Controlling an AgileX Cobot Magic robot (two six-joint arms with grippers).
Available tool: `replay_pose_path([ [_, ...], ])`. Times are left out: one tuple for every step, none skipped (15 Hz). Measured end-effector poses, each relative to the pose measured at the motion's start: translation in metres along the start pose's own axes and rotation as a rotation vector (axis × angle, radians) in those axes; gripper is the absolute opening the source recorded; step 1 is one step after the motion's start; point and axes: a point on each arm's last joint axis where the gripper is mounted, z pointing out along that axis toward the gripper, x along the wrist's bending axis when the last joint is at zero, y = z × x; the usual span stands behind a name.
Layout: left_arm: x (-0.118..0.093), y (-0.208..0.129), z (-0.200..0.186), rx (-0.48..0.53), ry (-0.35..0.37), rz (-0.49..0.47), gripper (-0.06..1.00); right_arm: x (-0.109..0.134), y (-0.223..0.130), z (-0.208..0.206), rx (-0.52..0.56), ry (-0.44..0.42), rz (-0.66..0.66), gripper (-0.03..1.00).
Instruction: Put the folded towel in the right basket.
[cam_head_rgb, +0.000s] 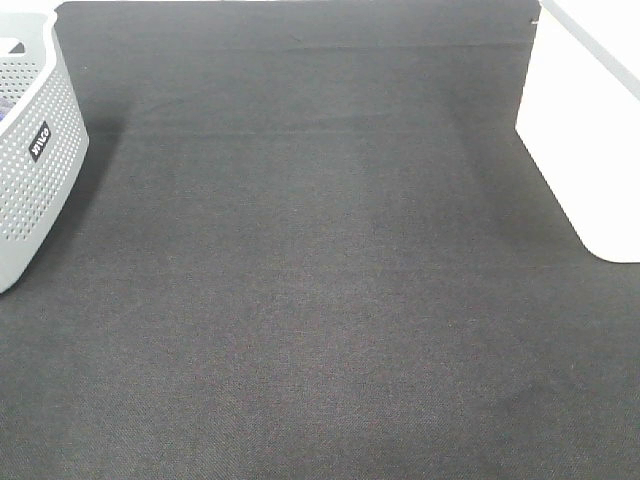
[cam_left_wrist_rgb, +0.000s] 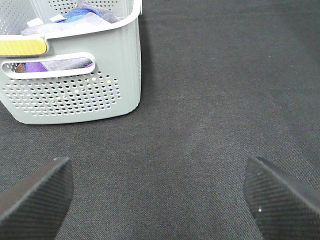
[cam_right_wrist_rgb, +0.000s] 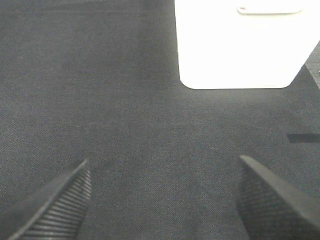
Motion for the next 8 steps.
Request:
replay_pose_path([
  [0.0000, 0.0000, 0.0000, 0.000, 0.000, 0.000, 0.87, 0.0000, 0.0000, 0.0000, 0.000, 0.000, 0.000, 0.74],
  [0.0000, 0.0000, 0.0000, 0.000, 0.000, 0.000, 0.87, 0.0000, 0.0000, 0.0000, 0.000, 0.000, 0.000, 0.74],
  [0.0000, 0.0000, 0.0000, 0.000, 0.000, 0.000, 0.87, 0.0000, 0.0000, 0.0000, 0.000, 0.000, 0.000, 0.74],
  [0.0000, 0.0000, 0.0000, 0.000, 0.000, 0.000, 0.87, 0.0000, 0.0000, 0.0000, 0.000, 0.000, 0.000, 0.74],
  [0.0000, 0.0000, 0.0000, 0.000, 0.000, 0.000, 0.87, 0.0000, 0.0000, 0.0000, 0.000, 0.000, 0.000, 0.74],
  [0.0000, 0.0000, 0.0000, 0.000, 0.000, 0.000, 0.87, 0.0000, 0.0000, 0.0000, 0.000, 0.000, 0.000, 0.74],
  [0.0000, 0.0000, 0.0000, 0.000, 0.000, 0.000, 0.87, 0.0000, 0.0000, 0.0000, 0.000, 0.000, 0.000, 0.74],
  [0.0000, 0.0000, 0.0000, 0.000, 0.000, 0.000, 0.87, 0.0000, 0.0000, 0.0000, 0.000, 0.000, 0.000, 0.74],
])
